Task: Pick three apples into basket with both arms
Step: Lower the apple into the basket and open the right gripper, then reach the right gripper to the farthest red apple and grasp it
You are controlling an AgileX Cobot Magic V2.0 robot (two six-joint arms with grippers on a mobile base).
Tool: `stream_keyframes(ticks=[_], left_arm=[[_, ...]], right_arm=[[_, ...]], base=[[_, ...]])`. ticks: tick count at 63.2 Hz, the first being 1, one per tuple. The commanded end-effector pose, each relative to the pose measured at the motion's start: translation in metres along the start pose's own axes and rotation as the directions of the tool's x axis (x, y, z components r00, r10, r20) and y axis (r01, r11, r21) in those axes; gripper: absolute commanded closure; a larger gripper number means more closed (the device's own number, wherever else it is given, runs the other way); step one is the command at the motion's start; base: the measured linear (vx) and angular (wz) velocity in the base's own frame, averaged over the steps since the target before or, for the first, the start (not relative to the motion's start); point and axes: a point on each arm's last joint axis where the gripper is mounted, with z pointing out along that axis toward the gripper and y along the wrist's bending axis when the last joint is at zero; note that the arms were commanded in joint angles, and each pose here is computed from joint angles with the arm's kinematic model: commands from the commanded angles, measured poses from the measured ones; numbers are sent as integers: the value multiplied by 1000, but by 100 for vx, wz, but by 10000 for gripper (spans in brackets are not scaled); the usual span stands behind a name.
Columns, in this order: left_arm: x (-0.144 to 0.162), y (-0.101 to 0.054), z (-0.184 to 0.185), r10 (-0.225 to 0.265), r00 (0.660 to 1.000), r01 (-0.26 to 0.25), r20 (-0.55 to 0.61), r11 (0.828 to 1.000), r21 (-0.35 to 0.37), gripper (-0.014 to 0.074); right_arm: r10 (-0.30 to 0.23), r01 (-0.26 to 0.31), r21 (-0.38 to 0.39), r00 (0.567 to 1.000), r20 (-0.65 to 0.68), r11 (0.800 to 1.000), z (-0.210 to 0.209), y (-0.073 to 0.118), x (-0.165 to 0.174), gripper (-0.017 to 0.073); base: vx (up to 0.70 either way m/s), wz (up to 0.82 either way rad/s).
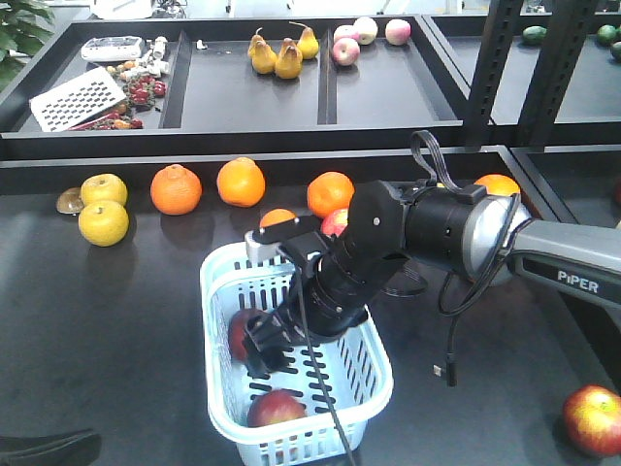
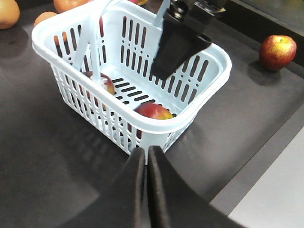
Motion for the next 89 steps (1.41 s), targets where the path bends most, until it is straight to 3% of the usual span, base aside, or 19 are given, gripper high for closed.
stream_keyframes(ticks=[1, 10, 21, 29, 37, 43, 51, 59, 61, 66, 72, 80, 89], left_arm=[[-10, 1, -2, -34, 998, 35, 61, 999, -17, 601], [-10, 1, -2, -34, 998, 35, 61, 999, -17, 601], [-10, 1, -2, -34, 998, 35, 61, 999, -17, 601], [-10, 1, -2, -34, 998, 35, 61, 999, -17, 601], [-10, 1, -2, -34, 998, 35, 61, 999, -17, 601], [-10, 1, -2, -34, 998, 35, 61, 999, -17, 601], [-10, 1, -2, -34, 998, 35, 61, 999, -17, 601], [-10, 1, -2, -33, 998, 34, 60, 999, -16, 601], [-10, 1, -2, -33, 998, 34, 58, 999, -15, 601], [-10, 1, -2, -33, 998, 34, 58, 999, -15, 601], [-10, 1, -2, -33, 998, 34, 58, 999, -15, 601], [-10, 1, -2, -34, 998, 34, 57, 999, -14, 601], [-10, 1, -2, -34, 998, 34, 57, 999, -14, 601]], right_arm=[[-24, 24, 16, 998, 51, 1000, -38, 8, -2, -15], [-38, 36, 111, 999, 13, 993, -68, 8, 9, 211], [-31, 19, 294, 999, 34, 956, -113, 0, 23, 573], [47, -67, 378, 997, 61, 923, -142, -18, 35, 569], [147, -174, 411, 984, 98, 895, -165, -46, 48, 568], [232, -262, 431, 965, 121, 863, -175, -70, 65, 568], [364, -381, 457, 922, 130, 803, -174, -106, 101, 564], [507, -501, 459, 854, 122, 734, -166, -137, 140, 512], [541, -529, 442, 834, 112, 724, -162, -142, 147, 478], [586, -575, 394, 804, 106, 717, -157, -153, 161, 378], [626, -616, 378, 772, 111, 691, -157, -166, 171, 227], [633, -614, 418, 766, 111, 670, -156, -181, 179, 4], [656, -605, 448, 753, 52, 658, -142, -198, 185, -152]], base=[[0, 0], [0, 0], [0, 0], [0, 0], [0, 0], [0, 0], [0, 0], [0, 0], [0, 0], [0, 0], [0, 0], [0, 0], [0, 0]])
